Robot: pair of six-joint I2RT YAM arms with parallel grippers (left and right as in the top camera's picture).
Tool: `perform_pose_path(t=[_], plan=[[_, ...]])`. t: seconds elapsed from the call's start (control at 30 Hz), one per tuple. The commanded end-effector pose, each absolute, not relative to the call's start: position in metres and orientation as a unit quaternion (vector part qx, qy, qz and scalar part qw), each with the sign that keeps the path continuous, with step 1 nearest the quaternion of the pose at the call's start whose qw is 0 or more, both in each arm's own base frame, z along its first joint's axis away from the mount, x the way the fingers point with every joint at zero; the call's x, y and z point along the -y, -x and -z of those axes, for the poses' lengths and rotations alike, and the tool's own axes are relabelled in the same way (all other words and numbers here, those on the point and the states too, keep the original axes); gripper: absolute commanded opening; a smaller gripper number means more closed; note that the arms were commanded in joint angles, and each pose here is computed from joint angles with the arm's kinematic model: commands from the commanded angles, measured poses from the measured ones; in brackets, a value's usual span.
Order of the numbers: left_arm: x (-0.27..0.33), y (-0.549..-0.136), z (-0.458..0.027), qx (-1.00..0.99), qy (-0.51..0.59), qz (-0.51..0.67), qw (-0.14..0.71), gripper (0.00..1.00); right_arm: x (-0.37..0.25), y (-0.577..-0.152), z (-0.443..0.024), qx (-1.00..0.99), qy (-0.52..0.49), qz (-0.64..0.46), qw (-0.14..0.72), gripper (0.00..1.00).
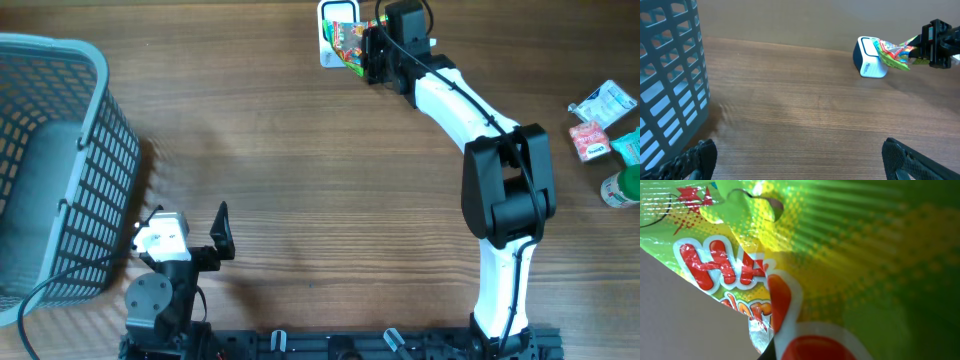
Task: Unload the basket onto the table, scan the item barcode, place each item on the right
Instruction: 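Hold the Haribo bag in front of the barcode scanner, then carry the Haribo bag to the right edge and release it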
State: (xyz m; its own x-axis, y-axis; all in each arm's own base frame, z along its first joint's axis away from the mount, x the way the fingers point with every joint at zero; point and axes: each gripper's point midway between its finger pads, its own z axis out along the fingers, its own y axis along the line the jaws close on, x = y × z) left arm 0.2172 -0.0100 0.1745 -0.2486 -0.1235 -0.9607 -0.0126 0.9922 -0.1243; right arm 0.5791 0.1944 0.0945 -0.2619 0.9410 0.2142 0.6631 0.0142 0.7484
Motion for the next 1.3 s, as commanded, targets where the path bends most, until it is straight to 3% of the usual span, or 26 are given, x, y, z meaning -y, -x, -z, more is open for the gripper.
perform_pose_path(t=[0.0, 0.3, 0.43, 0.5, 0.63, 0.8, 1.0, 1.03, 1.07, 1.1, 1.27], plan=[[0.008, -0.217, -0.174, -0.787, 0.048, 0.043, 0.613, 1.0, -0.187, -0.6, -0.125, -0.658, -0.592, -0.411, 0.219, 0.05], [0.008, -0.217, -0.174, -0.787, 0.048, 0.043, 0.613, 1.0, -0.179, -0.609, -0.138, -0.643, -0.598, -0.407, 0.251, 0.05], [0.008, -0.217, -0.174, -0.787, 0.048, 0.043, 0.613, 1.0, -0.179, -0.602, -0.152, -0.695, -0.547, -0.409, 0.225, 0.05], [0.008, -0.217, -0.174, -0.787, 0.048, 0.043, 0.613, 1.0, -0.152, -0.588, -0.164, -0.705, -0.558, -0.378, 0.221, 0.05], [0.008, -0.217, -0.174, -0.787, 0.048, 0.043, 0.613, 1.0, -0.039, -0.535, -0.18, -0.738, -0.585, -0.259, 0.213, 0.05], [0.008, -0.217, -0.174, -0.787, 0.048, 0.043, 0.613, 1.0, 0.114, -0.464, -0.119, -0.763, -0.616, -0.125, 0.15, 0.04], [0.008, -0.217, -0.174, -0.787, 0.048, 0.043, 0.613, 1.0, 0.158, -0.422, -0.051, -0.768, -0.63, -0.062, 0.094, 0.05], [0.008, -0.217, -0.174, -0.787, 0.048, 0.043, 0.613, 1.0, 0.162, -0.424, -0.049, -0.78, -0.615, -0.054, 0.102, 0.18], [0.008, -0.217, -0.174, -0.787, 0.048, 0.043, 0.613, 1.0, 0.166, -0.429, -0.049, -0.802, -0.584, -0.051, 0.116, 0.79], [0.008, -0.217, -0.174, -0.787, 0.048, 0.043, 0.613, 1.0, 0.168, -0.434, -0.052, -0.817, -0.56, -0.052, 0.13, 0.96], [0.008, -0.217, -0.174, -0.787, 0.048, 0.043, 0.613, 1.0, 0.177, -0.433, -0.099, -0.821, -0.547, -0.053, 0.157, 1.0]])
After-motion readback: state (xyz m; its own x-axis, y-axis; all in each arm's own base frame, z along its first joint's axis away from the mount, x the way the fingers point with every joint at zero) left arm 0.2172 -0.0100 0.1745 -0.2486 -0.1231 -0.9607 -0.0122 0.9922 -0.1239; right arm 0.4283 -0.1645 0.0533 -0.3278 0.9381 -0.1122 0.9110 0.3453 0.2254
